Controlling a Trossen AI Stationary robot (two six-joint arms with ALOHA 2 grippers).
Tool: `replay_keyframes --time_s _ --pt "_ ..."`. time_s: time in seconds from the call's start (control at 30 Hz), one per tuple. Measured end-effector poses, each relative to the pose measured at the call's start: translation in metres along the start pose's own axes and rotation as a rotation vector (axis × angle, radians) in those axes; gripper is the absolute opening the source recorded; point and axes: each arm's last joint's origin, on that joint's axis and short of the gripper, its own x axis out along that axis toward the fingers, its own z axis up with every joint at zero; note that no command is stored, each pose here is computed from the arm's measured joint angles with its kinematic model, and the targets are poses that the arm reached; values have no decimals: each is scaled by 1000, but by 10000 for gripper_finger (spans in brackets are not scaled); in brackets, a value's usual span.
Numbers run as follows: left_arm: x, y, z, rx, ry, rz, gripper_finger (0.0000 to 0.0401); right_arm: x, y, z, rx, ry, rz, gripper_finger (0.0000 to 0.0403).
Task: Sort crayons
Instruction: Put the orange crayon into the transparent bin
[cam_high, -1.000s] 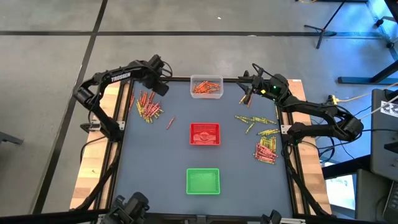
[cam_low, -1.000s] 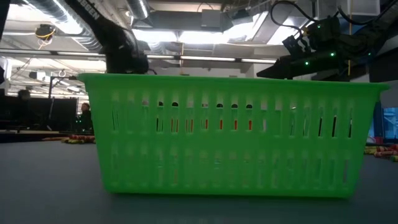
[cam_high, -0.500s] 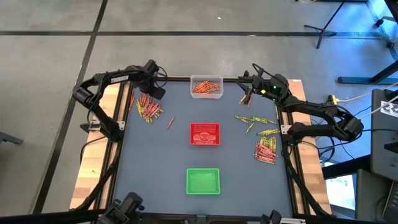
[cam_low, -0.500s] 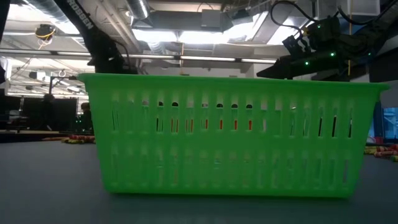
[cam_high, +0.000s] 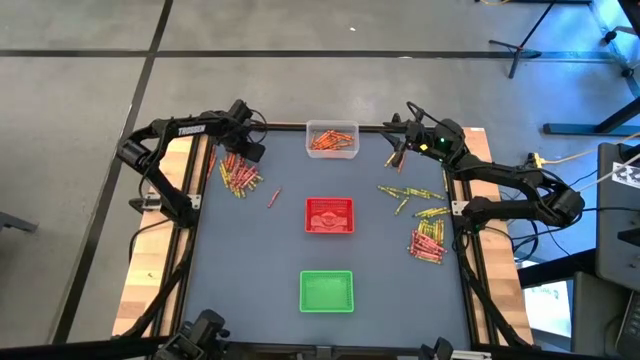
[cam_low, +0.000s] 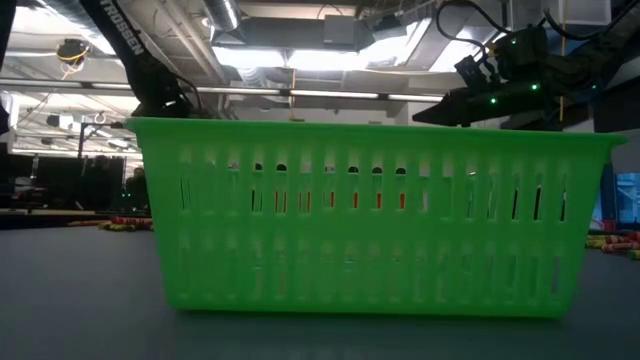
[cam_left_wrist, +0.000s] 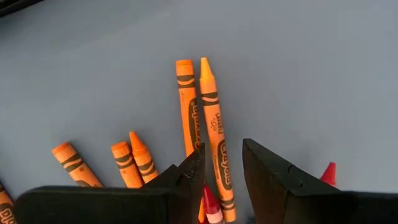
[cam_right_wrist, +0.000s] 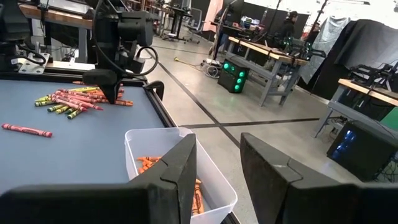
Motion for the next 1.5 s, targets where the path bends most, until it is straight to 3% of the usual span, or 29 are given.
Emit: replay_keyframes --time_s 0.43,0.83,1.07,1.23,1.5 --pt "5 3 -4 -2 -9 5 88 0 0 0 0 0 0 124" --pt "7 1 0 33 -41 -7 10 0 0 1 -3 -8 -2 124" --pt "16 -1 0 64 -3 -19 8 0 0 1 -4 -11 -3 124" --pt "7 -7 8 88 -17 -12 8 0 0 1 -4 -11 -3 124" --pt "-22 -38 38 217 -145 -60 8 0 0 1 -4 -11 -3 124"
